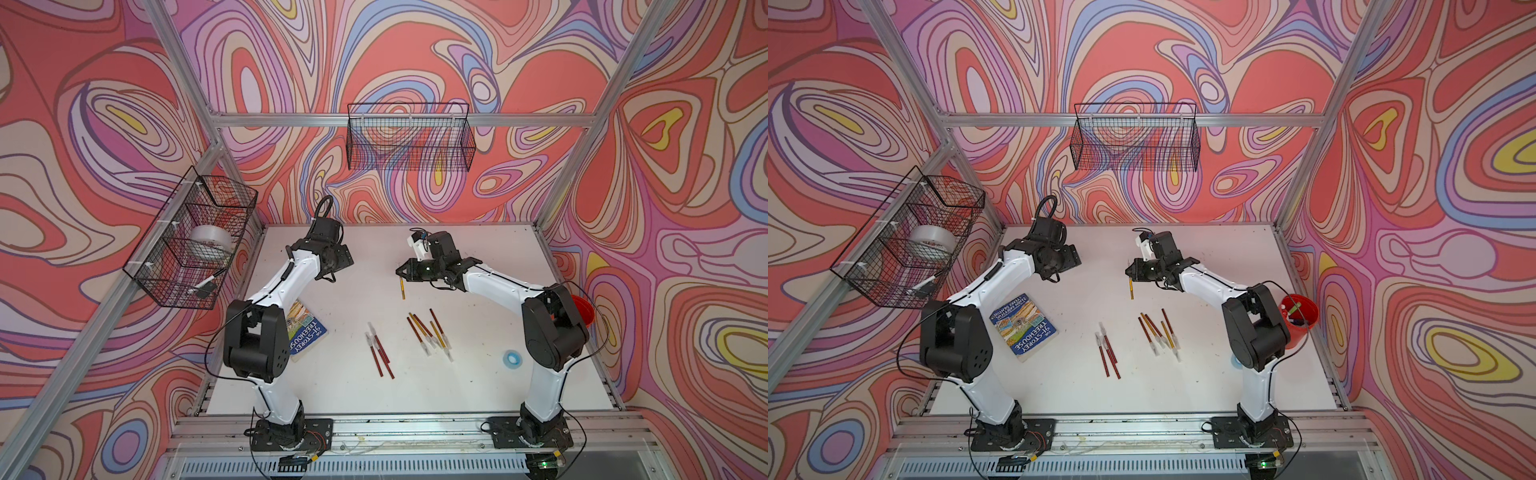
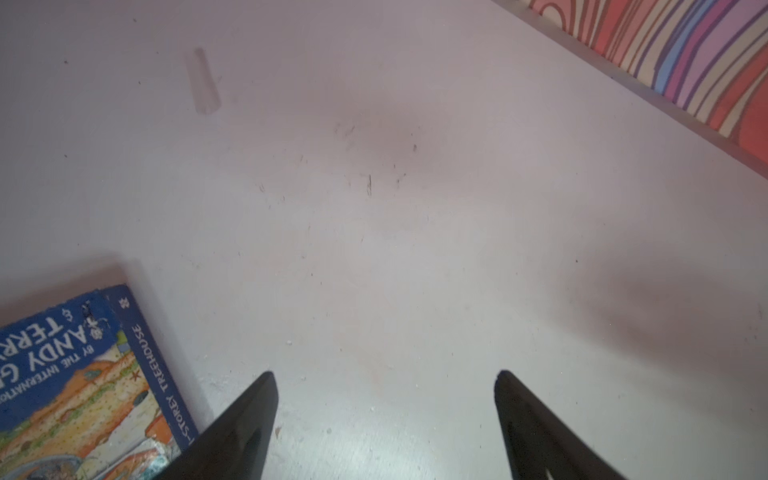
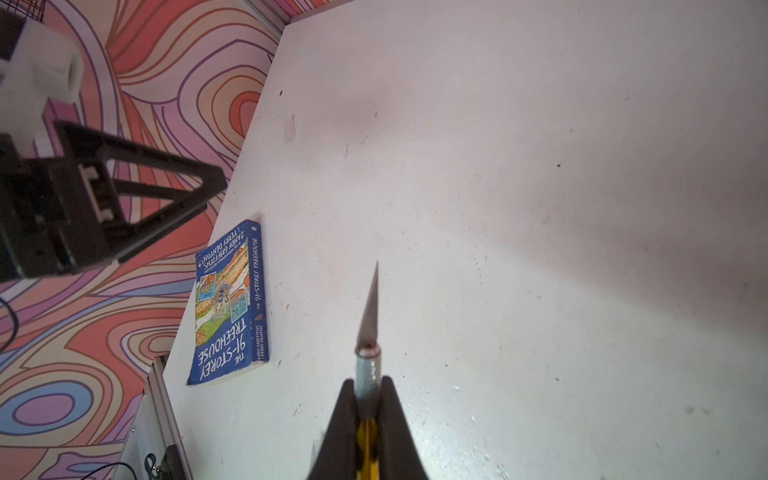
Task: Remove protective caps from carving knives
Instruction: Place the carving knife at the center of the board.
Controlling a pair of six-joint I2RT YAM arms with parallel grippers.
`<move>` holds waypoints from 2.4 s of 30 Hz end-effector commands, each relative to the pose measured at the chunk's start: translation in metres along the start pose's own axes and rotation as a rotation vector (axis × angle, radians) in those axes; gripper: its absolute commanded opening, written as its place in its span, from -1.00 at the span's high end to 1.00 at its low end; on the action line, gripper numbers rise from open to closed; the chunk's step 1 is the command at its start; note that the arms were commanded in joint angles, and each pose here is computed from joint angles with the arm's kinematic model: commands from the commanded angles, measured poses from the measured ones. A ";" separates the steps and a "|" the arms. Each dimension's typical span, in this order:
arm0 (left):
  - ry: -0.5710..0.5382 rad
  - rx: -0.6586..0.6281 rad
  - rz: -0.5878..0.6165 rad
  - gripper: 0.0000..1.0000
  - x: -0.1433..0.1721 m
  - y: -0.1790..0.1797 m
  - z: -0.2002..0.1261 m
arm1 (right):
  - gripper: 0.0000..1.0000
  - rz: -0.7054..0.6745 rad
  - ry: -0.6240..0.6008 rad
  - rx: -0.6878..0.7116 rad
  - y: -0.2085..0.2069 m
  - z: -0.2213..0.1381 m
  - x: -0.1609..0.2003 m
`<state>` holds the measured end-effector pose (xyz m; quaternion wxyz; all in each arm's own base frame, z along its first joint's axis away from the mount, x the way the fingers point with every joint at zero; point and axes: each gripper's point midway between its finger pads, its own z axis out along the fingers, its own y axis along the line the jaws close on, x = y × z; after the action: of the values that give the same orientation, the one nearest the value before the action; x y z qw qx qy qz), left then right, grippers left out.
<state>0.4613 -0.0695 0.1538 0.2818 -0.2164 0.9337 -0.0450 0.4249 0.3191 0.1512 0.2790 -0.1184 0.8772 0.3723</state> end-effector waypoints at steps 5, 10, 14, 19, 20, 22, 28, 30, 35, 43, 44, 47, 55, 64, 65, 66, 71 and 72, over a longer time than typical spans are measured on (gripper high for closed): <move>0.021 -0.277 0.030 -0.73 -0.040 0.052 0.032 | 1.00 -0.009 0.029 0.029 -0.017 0.019 0.002; 0.058 -0.328 -0.004 -0.62 -0.059 0.081 0.054 | 1.00 -0.020 0.046 0.135 -0.046 0.025 -0.007; 0.067 -0.334 -0.011 -0.61 -0.065 0.089 0.063 | 1.00 0.035 0.064 0.250 -0.094 0.018 -0.014; 0.070 -0.317 -0.011 -0.63 -0.066 0.087 0.070 | 1.00 0.085 0.082 0.427 -0.152 -0.006 -0.013; 0.075 -0.312 -0.011 -0.64 -0.065 0.086 0.072 | 1.00 0.084 0.099 0.463 -0.162 -0.010 -0.010; 0.086 -0.303 -0.011 -0.65 -0.063 0.085 0.077 | 1.00 0.083 0.137 0.524 -0.177 -0.016 -0.002; 0.116 -0.263 -0.016 -0.69 -0.054 0.080 0.085 | 1.00 0.139 0.202 0.607 -0.216 -0.030 0.015; 0.106 -0.252 -0.013 -0.70 -0.054 0.079 0.083 | 1.00 0.152 0.221 0.630 -0.225 -0.033 0.022; 0.098 -0.241 -0.002 -0.73 -0.054 0.079 0.079 | 1.00 0.160 0.261 0.673 -0.240 -0.034 0.031; 0.102 -0.215 -0.011 -0.74 -0.051 0.076 0.079 | 0.68 0.176 0.288 0.708 -0.250 -0.033 0.038; 0.099 -0.213 -0.011 -0.74 -0.052 0.076 0.079 | 0.62 0.180 0.288 0.711 -0.250 -0.033 0.038; 0.095 -0.217 -0.009 -0.75 -0.053 0.076 0.077 | 0.52 0.187 0.283 0.710 -0.251 -0.032 0.040; 0.075 -0.241 -0.003 -0.76 -0.060 0.083 0.075 | 0.51 0.200 0.290 0.697 -0.249 -0.030 0.046; 0.051 -0.338 -0.002 -0.67 -0.082 0.109 0.082 | 0.51 0.206 0.270 0.667 -0.243 -0.030 0.043; 0.048 -0.346 0.002 -0.63 -0.084 0.110 0.083 | 0.52 0.206 0.267 0.666 -0.242 -0.031 0.043; 0.049 -0.350 0.002 -0.61 -0.086 0.110 0.085 | 0.52 0.205 0.264 0.666 -0.242 -0.032 0.042; 0.051 -0.333 -0.017 -0.60 -0.085 0.108 0.088 | 0.51 0.197 0.239 0.648 -0.234 -0.035 0.036; 0.047 -0.332 -0.015 -0.61 -0.086 0.108 0.087 | 0.51 0.198 0.233 0.641 -0.232 -0.036 0.034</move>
<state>0.5404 0.0660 0.1141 0.2425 -0.2691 0.9279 0.0884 0.4964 0.1342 0.0246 0.1927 0.0126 0.9776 0.0839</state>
